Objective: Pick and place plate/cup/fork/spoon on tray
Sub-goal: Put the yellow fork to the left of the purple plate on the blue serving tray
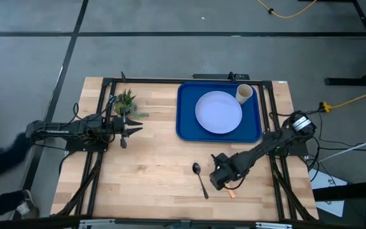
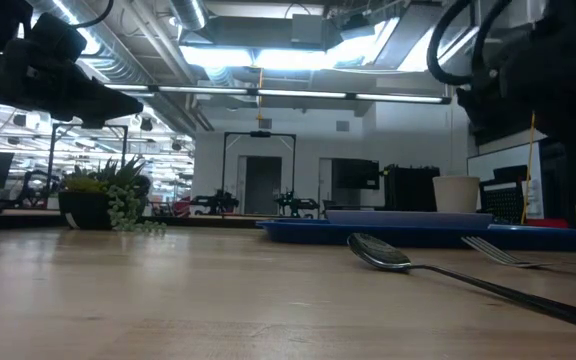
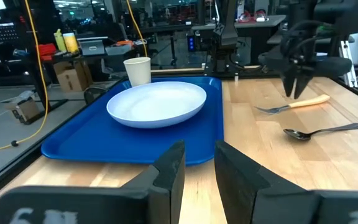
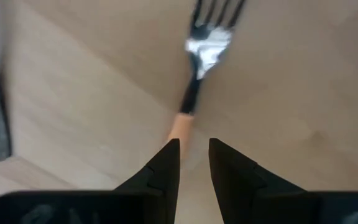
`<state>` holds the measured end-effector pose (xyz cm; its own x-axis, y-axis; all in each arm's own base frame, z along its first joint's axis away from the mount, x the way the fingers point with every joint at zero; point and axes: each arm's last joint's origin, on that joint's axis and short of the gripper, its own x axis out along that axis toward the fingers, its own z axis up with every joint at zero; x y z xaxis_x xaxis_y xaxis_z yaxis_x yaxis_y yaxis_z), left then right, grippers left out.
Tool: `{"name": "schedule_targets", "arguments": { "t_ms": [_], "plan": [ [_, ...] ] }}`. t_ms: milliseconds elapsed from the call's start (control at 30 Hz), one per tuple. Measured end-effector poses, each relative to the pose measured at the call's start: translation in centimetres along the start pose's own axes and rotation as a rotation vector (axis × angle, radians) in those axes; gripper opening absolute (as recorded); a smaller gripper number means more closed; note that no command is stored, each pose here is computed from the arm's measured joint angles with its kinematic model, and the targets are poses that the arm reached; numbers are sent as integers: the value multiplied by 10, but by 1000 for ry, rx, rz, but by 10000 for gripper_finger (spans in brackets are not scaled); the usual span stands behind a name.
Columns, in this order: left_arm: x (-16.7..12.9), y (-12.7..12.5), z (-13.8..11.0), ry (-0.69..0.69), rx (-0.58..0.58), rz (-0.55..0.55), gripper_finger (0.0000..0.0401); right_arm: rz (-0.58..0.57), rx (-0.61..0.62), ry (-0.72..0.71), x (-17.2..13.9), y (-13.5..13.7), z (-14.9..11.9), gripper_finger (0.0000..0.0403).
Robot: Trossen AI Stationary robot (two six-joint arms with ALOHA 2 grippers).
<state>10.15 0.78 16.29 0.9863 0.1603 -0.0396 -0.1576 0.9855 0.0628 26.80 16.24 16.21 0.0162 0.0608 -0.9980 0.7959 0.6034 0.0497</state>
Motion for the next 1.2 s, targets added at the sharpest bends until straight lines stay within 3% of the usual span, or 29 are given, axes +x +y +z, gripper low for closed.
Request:
{"name": "schedule_targets", "arguments": {
  "t_ms": [200,867,1100,1200],
  "plan": [
    [0,0,0,0,0,0,79,87,-13,-7,1,10,-3,90],
    [0,0,0,0,-3,-8,79,-43,-22,8,30,10,-2,89],
    [0,0,0,0,-3,-8,79,-52,-76,13,30,8,1,44],
    [0,0,0,0,-3,-8,79,-52,-107,18,30,8,3,42]
  ]
}}
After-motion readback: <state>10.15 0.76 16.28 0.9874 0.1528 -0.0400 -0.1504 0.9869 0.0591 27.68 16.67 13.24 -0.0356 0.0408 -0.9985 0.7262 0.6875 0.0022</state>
